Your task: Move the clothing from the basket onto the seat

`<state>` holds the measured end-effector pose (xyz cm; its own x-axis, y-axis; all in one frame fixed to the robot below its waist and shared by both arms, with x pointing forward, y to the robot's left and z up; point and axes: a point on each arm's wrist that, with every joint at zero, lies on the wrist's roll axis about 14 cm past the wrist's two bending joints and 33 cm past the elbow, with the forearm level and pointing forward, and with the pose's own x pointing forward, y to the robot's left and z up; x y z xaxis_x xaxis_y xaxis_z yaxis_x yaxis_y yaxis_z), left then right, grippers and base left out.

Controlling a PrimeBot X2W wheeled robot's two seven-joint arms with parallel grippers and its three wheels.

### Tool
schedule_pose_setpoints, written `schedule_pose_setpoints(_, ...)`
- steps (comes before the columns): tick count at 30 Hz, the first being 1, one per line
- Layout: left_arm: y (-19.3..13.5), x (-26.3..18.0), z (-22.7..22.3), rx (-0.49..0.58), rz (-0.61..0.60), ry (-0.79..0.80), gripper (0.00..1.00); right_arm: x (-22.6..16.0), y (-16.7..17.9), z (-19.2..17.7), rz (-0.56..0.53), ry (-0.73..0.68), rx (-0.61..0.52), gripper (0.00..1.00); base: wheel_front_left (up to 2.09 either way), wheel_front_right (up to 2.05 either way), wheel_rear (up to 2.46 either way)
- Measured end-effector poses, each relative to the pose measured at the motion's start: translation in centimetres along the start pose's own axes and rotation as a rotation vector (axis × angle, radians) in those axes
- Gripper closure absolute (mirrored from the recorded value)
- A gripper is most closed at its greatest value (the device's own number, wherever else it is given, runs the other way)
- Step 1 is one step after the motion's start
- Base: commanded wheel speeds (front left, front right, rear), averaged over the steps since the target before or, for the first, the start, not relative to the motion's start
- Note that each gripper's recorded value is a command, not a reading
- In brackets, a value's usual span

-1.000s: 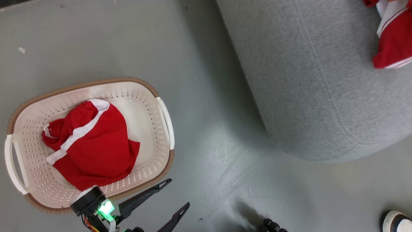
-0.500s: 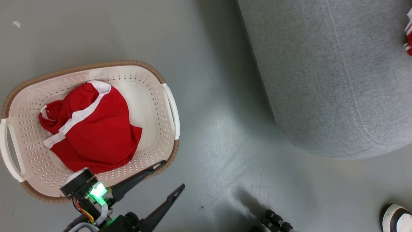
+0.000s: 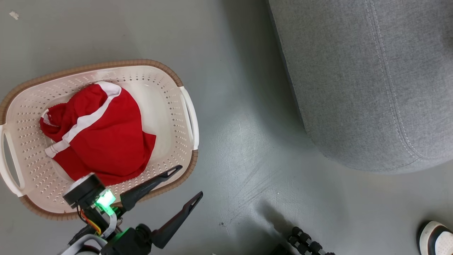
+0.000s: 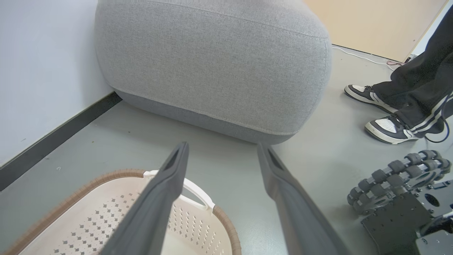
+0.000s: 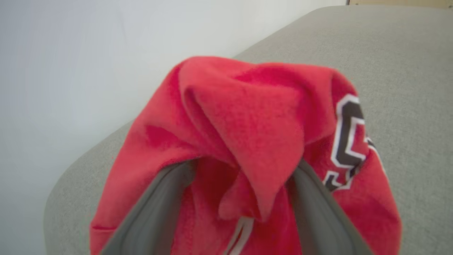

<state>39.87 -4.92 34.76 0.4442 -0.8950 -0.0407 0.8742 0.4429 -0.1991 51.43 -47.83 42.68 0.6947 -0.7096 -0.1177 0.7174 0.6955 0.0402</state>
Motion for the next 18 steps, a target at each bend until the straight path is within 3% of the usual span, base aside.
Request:
schedule_pose_setpoints(9,0.0,1.2,1.7,0.032,-0.018,-0.051,0.0,-0.4,0.0,1.5,-0.036,-0.053,0.063,0.0,0.0,0.0,0.0)
schedule_pose_setpoints(18,-0.8,3.3,5.2,0.059,-0.041,-0.159,0.0,-1.0,0.3,3.2,-0.023,-0.088,0.035,0.0,0.0,0.0,0.0)
